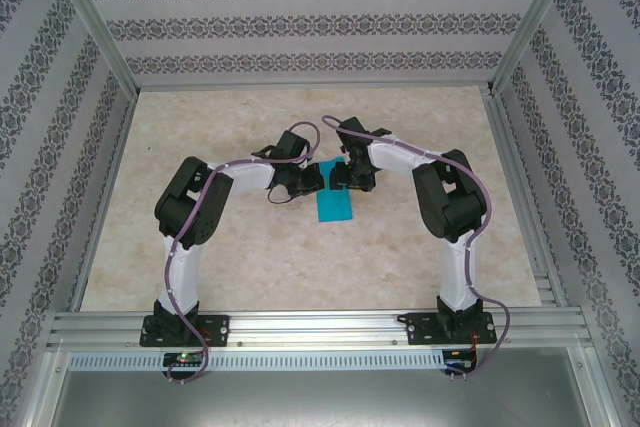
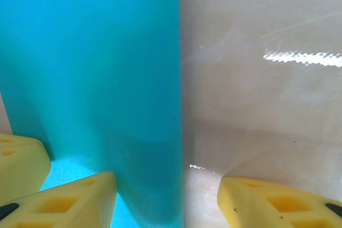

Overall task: Fold a paper plane with a square sheet of paper (pick it up from the middle)
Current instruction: Hold the square sheet of paper at the center of the table.

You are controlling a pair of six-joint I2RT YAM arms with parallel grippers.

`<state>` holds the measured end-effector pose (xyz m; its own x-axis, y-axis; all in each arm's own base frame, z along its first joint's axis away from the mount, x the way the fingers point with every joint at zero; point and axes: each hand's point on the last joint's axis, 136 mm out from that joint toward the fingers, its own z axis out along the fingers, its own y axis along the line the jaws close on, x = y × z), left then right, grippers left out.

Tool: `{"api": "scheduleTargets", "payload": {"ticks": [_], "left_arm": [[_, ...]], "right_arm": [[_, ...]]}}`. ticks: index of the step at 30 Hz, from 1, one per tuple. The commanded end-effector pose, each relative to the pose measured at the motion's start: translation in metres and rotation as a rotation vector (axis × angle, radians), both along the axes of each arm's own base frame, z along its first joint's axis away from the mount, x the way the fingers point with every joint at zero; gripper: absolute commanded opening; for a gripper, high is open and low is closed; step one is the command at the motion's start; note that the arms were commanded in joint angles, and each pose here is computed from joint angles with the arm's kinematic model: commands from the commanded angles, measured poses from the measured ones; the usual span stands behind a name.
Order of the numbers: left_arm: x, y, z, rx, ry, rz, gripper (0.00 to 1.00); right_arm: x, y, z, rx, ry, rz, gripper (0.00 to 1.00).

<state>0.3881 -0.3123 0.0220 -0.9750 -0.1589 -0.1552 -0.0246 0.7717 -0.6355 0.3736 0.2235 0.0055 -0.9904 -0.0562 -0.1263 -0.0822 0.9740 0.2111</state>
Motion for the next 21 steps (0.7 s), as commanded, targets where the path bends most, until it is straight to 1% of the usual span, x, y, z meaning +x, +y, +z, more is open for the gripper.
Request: {"api": "scheduleTargets", "payload": {"ticks": [1,4,7,8,10,12,15,17,20,21], "left_arm": [[-0.015,0.012,-0.017,0.087,0.055,-0.015,0.06],[-0.025,0.023,-0.031,0.155,0.1,-0.014,0.06],[-0.033,0.035,-0.044,0.226,0.142,-0.012,0.05],[-0.035,0.038,-0.047,0.24,0.149,-0.012,0.05],[-0.037,0.04,-0.051,0.252,0.163,-0.016,0.05],[-0.038,0.038,-0.054,0.25,0.172,-0.017,0.05],[-0.039,0.039,-0.058,0.252,0.184,-0.019,0.05],[-0.04,0.039,-0.06,0.253,0.189,-0.018,0.05],[-0.041,0.04,-0.063,0.262,0.2,-0.016,0.04],[-0.041,0.041,-0.064,0.264,0.202,-0.014,0.04]], "right_arm": [[-0.035,-0.007,-0.07,-0.062,0.145,0.012,0.58],[-0.026,-0.001,-0.048,-0.008,0.106,-0.006,0.58],[-0.008,0.007,-0.002,0.111,0.0,-0.073,0.58],[-0.002,0.008,0.013,0.131,-0.039,-0.085,0.59],[0.008,0.007,0.047,0.169,-0.125,-0.099,0.61],[0.014,0.007,0.073,0.201,-0.189,-0.098,0.62],[0.013,0.013,0.094,0.241,-0.229,-0.059,0.61],[0.01,0.02,0.096,0.27,-0.224,-0.029,0.55],[0.004,0.035,0.093,0.311,-0.201,0.02,0.39],[0.003,0.039,0.09,0.322,-0.185,0.03,0.33]]}}
